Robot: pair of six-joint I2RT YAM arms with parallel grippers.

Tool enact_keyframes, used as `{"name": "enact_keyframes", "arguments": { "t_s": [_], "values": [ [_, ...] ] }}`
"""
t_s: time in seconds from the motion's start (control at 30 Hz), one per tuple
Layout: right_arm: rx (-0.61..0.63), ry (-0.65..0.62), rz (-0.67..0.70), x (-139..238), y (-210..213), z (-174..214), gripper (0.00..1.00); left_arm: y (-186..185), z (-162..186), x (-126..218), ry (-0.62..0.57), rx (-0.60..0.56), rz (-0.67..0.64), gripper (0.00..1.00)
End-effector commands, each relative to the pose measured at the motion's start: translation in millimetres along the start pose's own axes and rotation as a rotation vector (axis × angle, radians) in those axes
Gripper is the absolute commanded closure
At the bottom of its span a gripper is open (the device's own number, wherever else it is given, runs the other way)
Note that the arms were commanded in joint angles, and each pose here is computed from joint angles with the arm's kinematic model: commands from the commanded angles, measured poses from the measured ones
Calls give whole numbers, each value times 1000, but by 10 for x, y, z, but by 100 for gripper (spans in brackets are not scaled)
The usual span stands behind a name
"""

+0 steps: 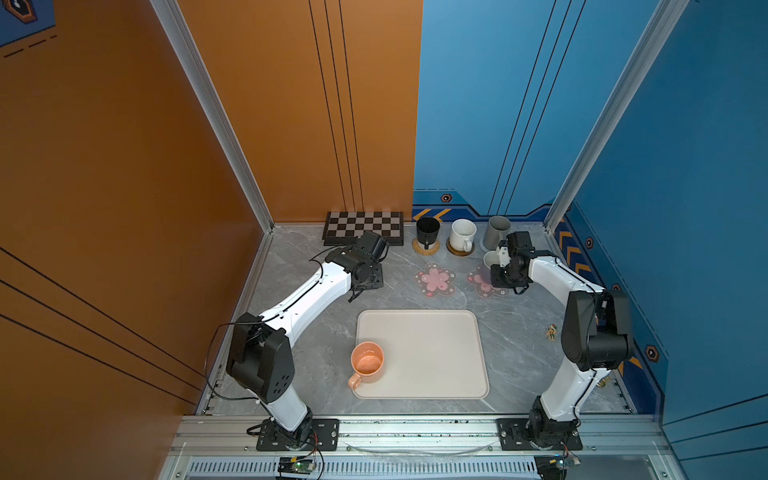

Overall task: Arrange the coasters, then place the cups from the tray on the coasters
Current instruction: 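Lower the purple-handled mug onto the pink flower coaster and open the right gripper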

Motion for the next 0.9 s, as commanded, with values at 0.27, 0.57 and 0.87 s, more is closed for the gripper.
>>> {"name": "enact_keyframes", "arguments": {
  "t_s": [0.27,0.57,0.87],
  "values": [
    [-12,-53,18,51,-33,-81,100,44,85,0,28,18,0,66],
    [-41,-27,-1,-49,-36,30,100,9,79,25,23,16,8,66],
    [-50,-16,6,-36,-47,124,64,16,70,71,12,17,14,65]
  ]
}}
Point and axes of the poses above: each gripper's point midway between its finger pads, its own x axis back along the fingers, its own y axis along the line the jaws close on, z = x × y, the point moved 5 cm from there along x, back along the fingers, and after that the axes turned 9 degrees about -x, right-handed, at the moved point
